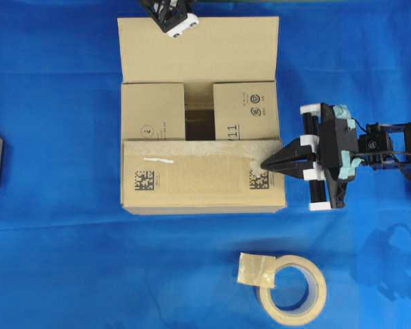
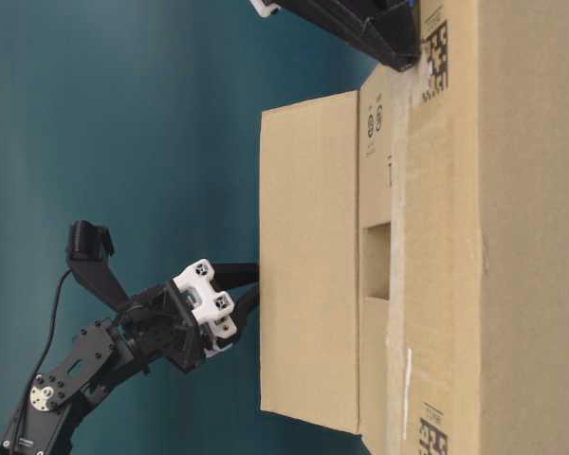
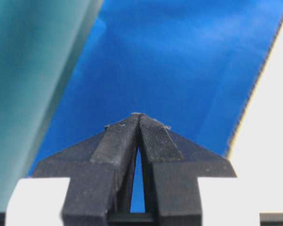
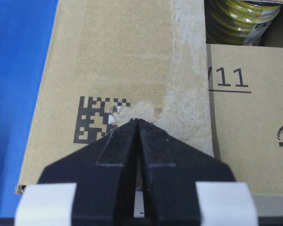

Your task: Close the cardboard box.

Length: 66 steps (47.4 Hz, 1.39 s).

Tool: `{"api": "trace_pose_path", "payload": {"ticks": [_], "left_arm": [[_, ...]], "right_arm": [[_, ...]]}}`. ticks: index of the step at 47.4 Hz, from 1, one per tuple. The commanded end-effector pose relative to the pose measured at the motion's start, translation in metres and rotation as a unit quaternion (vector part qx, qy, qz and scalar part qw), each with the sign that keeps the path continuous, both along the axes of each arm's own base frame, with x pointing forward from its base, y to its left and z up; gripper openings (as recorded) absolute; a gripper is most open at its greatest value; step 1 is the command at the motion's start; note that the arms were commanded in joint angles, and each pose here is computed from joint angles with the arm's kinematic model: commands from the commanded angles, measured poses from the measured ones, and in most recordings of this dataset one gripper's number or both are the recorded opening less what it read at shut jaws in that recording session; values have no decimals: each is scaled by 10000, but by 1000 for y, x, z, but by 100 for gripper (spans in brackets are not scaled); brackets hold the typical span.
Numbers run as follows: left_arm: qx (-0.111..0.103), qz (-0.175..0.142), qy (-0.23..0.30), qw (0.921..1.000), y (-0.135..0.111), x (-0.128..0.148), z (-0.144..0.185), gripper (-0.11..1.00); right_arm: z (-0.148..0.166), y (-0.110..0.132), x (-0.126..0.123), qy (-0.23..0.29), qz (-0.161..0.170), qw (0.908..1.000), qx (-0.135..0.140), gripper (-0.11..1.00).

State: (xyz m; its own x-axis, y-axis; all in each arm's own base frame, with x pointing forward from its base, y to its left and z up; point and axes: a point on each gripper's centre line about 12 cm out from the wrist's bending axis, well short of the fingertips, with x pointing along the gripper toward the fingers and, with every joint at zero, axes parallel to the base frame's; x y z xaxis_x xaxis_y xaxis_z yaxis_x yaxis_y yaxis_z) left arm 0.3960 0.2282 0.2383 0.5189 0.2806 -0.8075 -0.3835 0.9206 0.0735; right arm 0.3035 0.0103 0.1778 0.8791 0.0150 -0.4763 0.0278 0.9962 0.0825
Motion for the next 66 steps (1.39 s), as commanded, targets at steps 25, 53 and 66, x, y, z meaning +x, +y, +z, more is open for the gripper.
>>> {"api": "trace_pose_path", "payload": {"ticks": [25,53,66], "left_arm": [[-50,-540,-41,9985,-56,4,44,0],[-463,-866,-436,9942,-150,-10,35,0],[-642,-836,-902,9903,-178,-24,9,0]], "right_arm": [[10,-2,6,-223,-29,9997,-23,0],[11,-5,7,-238,-67,9997,-23,0],[12,-8,7,-261,-125,9996,-31,0]]}}
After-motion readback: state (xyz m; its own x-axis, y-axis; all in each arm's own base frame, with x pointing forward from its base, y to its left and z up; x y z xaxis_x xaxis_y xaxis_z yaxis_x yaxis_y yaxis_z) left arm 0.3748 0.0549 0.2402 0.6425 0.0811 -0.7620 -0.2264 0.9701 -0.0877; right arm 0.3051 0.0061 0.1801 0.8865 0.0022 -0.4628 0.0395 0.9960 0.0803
